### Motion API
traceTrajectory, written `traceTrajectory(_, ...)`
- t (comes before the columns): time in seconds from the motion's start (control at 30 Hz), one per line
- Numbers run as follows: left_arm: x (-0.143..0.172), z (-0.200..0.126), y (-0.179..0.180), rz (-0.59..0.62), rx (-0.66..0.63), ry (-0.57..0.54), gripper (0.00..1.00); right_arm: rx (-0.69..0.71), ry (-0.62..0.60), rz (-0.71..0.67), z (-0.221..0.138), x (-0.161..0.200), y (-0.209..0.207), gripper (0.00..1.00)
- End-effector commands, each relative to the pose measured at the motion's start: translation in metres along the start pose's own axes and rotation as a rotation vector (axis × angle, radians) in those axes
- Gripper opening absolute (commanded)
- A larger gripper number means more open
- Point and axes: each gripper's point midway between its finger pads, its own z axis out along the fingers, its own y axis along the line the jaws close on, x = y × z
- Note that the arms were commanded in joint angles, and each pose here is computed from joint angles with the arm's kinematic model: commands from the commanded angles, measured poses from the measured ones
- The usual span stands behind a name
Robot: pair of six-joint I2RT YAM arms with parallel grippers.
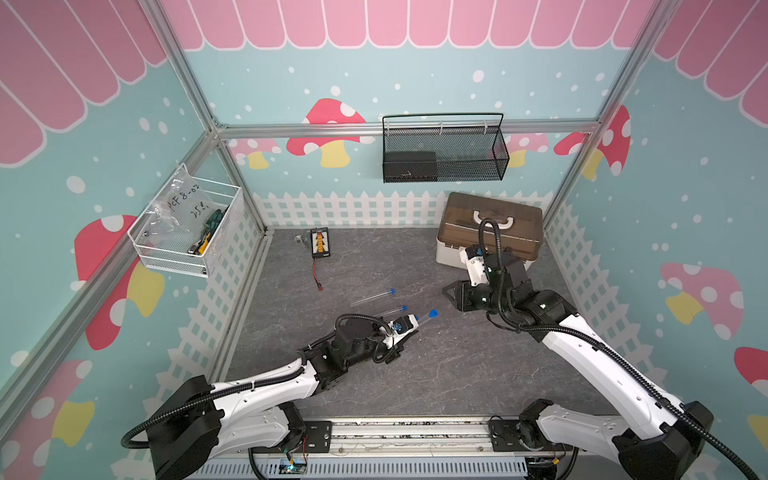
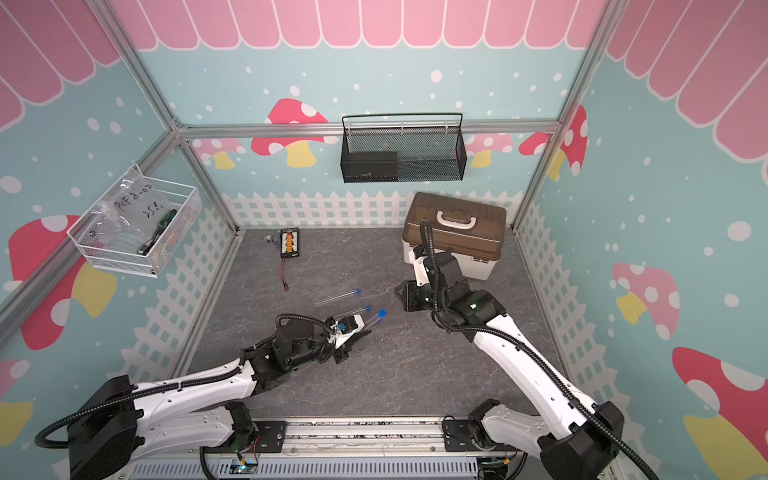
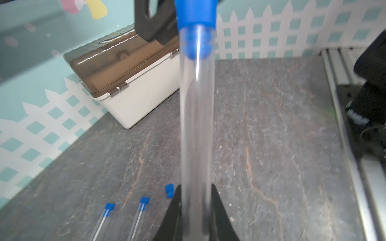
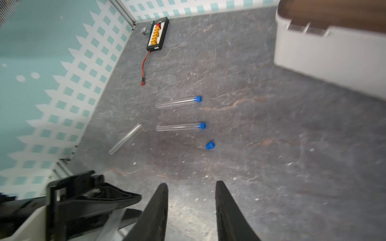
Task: Insert stoppers into test tubes
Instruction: Insert the stopper into the test tube.
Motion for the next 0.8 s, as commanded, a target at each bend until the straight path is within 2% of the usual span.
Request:
traceTrajectory(0.0,-0.018,0.001,-0.002,-0.195,0.034,-0.107,0.00,-0.143,0.060,0.204,-0.002,0.009,0.024,0.41)
traceTrajectory(0.27,-0.028,0.006,0.001,-0.291,0.067,-0.188,0.00,-0.322,0.023,0.270,-0.024,-0.007,0.058,0.44)
traceTrajectory(0.63,-0.037,0.008,0.003,-0.323,0.086,-0.238,0.00,-0.407,0.000,0.309,-0.032,-0.015,0.071,0.45)
traceTrajectory(0.77,-0.038,0.007,0.002,-0.320,0.090,-0.245,0.00,-0.427,0.004,0.323,-0.029,-0.017,0.073,0.41)
